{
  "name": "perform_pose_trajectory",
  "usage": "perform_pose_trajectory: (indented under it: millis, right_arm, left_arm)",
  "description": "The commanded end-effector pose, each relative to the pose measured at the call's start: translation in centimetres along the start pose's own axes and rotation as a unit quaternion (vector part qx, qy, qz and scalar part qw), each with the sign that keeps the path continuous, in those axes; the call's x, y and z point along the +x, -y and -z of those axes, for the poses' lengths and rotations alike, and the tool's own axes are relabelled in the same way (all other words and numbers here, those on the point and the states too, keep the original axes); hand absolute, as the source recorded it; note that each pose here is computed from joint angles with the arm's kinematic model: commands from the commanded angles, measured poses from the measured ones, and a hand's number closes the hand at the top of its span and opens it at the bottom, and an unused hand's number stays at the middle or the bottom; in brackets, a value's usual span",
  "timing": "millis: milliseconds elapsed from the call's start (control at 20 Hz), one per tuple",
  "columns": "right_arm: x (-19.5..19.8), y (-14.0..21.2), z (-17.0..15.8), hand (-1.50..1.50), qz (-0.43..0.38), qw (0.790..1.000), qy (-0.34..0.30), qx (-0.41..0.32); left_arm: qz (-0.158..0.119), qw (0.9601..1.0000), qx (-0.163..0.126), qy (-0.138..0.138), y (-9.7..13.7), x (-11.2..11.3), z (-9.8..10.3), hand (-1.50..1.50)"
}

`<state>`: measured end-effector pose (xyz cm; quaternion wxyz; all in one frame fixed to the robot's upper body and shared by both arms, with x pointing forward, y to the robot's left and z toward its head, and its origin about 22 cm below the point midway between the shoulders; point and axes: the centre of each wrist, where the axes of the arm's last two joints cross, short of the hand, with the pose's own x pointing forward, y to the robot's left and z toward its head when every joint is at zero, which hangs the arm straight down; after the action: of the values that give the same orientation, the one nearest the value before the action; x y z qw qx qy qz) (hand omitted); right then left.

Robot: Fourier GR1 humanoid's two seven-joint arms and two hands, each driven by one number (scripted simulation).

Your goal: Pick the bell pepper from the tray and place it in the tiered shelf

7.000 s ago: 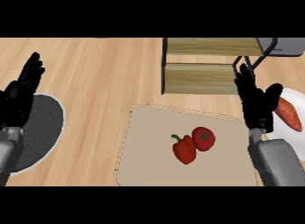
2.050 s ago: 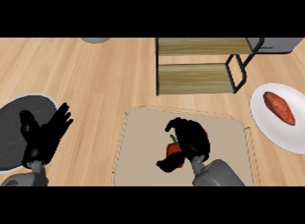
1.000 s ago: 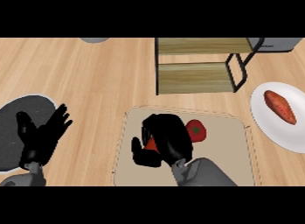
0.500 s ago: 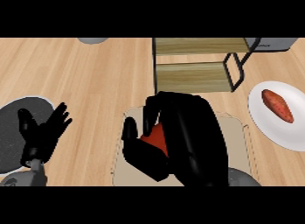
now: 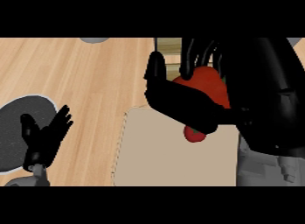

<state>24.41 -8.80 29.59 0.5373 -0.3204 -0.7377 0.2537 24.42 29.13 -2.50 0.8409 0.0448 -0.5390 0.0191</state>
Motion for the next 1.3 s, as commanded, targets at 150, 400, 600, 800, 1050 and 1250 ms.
perform_pose_trajectory:
  millis: [150, 400, 600, 800, 1050, 1250]
  right_arm:
    - [1.3, 5.4, 4.5, 1.5, -0.005, 0.997, -0.07, -0.025]
    - [-0.3, 6.7, 8.9, 1.5, -0.017, 0.996, -0.078, -0.027]
    - [0.3, 9.1, 11.4, 1.5, -0.02, 0.997, -0.07, -0.007]
    - [-2.5, 7.0, 13.3, 1.5, -0.037, 0.997, -0.064, 0.016]
    - [-4.2, 4.9, 15.7, 1.5, -0.065, 0.996, -0.062, 0.02]
    - [-6.2, 3.9, 17.2, 1.5, -0.077, 0.995, -0.06, 0.012]
  left_arm:
    - [-0.005, 0.9999, -0.007, -0.012, -0.9, -0.4, -0.1, 0.0]
    - [-0.002, 1.0, -0.005, -0.002, 1.6, 0.7, 0.9, 0.0]
    - [0.0, 1.0, 0.0, -0.01, 0.2, -1.5, 0.2, 0.0]
    - [-0.002, 0.9999, -0.005, -0.012, 0.3, -0.7, 0.8, 0.0]
    - [0.005, 0.9999, -0.013, -0.01, 0.8, -0.5, 0.0, 0.0]
    - [0.01, 0.9998, -0.012, -0.015, 0.0, 0.4, 1.0, 0.0]
